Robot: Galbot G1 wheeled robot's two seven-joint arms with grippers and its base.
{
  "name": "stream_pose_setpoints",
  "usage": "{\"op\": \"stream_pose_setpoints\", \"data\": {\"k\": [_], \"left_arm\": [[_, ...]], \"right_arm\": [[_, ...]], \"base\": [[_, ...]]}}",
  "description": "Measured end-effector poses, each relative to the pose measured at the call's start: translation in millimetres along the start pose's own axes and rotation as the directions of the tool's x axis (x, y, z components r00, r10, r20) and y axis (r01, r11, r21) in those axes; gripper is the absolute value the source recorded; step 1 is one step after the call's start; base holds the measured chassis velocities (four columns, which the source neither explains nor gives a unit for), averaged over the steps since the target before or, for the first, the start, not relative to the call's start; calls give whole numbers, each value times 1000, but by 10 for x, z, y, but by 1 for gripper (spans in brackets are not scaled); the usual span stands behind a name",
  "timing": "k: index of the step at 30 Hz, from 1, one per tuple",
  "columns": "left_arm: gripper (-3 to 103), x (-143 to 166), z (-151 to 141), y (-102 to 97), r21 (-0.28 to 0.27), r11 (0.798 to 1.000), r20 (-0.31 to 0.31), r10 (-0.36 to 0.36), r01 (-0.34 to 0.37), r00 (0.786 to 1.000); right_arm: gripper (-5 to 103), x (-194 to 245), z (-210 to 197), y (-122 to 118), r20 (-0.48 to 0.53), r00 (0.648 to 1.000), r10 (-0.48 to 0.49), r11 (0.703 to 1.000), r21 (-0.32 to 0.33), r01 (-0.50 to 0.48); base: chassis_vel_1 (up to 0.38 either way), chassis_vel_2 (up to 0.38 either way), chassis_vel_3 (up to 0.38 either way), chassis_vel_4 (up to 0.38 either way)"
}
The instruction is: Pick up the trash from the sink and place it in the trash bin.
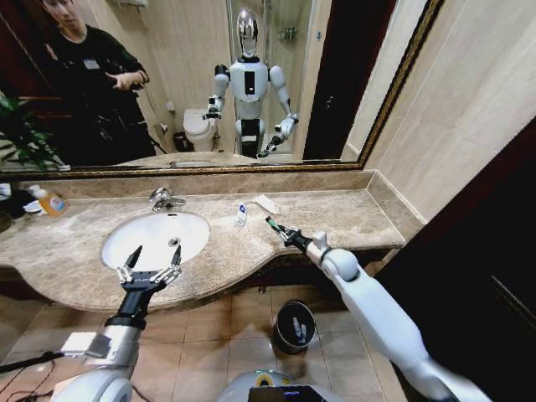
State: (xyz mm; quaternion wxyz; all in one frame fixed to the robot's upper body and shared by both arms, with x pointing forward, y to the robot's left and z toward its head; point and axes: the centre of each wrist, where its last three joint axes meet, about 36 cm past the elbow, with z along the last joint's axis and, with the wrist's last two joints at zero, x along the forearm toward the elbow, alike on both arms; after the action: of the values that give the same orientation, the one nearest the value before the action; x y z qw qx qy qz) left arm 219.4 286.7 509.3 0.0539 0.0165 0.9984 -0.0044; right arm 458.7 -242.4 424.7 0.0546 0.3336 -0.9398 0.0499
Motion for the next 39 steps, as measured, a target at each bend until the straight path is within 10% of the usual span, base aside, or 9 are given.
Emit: {"op": "stream_pose_setpoints", "data": {"k": [13, 27, 39], "left_arm": [[100, 0, 0, 0, 0, 1000, 0, 0, 0, 1000], [100, 0, 0, 0, 0, 1000, 0, 0, 0, 1000], [100, 0, 0, 0, 0, 1000, 0, 0, 0, 1000]], "right_arm": [[10, 962, 354, 184, -10, 999, 53, 997, -59, -53], [10, 1275, 1907, 453, -237, 960, 150, 960, -197, -199], [10, 1128, 2977, 734, -413, 880, 234, 928, -174, -328]], "base": [[0, 0, 0, 0], [0, 0, 0, 0], [0, 0, 0, 0]]}}
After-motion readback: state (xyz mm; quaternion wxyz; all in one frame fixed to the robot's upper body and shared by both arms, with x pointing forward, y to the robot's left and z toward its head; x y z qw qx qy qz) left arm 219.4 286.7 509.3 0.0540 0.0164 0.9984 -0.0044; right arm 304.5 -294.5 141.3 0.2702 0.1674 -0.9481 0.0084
